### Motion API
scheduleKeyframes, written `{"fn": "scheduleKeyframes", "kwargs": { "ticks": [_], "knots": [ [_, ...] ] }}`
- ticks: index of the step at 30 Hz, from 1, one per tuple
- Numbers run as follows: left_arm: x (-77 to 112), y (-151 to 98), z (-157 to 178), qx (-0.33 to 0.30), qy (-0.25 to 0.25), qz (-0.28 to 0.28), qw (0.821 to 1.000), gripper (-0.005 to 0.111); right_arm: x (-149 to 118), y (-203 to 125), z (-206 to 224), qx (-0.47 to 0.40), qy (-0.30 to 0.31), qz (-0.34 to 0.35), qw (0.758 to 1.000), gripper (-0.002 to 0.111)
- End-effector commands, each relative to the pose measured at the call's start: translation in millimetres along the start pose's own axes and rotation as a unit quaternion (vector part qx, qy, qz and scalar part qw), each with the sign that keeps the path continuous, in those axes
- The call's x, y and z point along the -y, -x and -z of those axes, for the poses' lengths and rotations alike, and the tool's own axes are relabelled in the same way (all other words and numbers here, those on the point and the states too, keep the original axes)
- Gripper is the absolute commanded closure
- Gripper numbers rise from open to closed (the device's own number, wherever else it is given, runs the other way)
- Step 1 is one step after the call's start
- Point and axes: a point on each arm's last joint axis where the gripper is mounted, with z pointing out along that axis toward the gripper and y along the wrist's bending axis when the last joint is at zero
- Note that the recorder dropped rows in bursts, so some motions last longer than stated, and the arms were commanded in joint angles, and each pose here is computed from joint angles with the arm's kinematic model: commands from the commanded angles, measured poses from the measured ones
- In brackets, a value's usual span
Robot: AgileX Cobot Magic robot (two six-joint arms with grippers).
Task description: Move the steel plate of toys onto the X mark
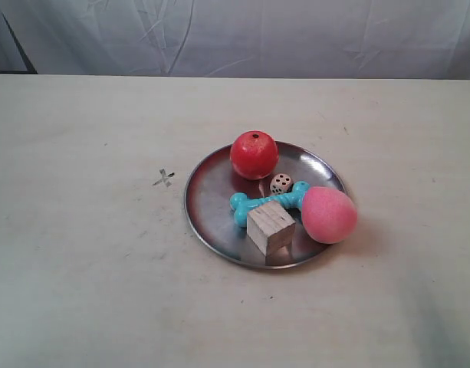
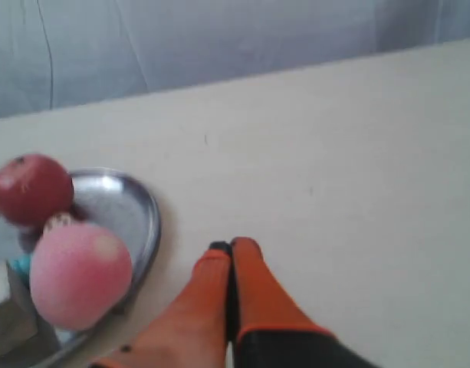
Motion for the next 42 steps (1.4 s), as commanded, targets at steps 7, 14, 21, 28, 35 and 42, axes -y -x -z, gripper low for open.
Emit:
{"fn": "scheduleKeyframes", "kwargs": {
  "ticks": [7,14,21,28,35,42],
  "knots": [
    [-12.3,61.1,25.7,0.375,0.003,0.178,0.910,0.106,3.4,41.3,10.3,0.237,0.015,-0.142,0.961,0.109],
    [-26.6,43.6,16.4,0.297,0.036,0.391,0.870,0.106,8.4,38.0,8.7,0.218,0.032,-0.349,0.911,0.109],
    [-23.3,36.1,8.9,0.185,-0.002,0.586,0.788,0.107,-9.0,27.5,2.4,0.058,0.063,-0.386,0.919,0.109],
    [-19.1,79.0,-17.2,-0.018,-0.056,0.539,0.840,0.107,-23.2,88.5,-24.7,-0.057,0.020,-0.250,0.966,0.109],
    [4.3,92.4,-99.2,-0.317,-0.162,0.435,0.827,0.107,-24.5,148.8,-119.4,-0.242,-0.039,-0.020,0.969,0.109],
    [40.5,86.0,-172.8,-0.372,-0.330,0.440,0.748,0.107,-32.9,148.1,-227.1,-0.416,0.020,0.014,0.909,0.104]
  ]
}}
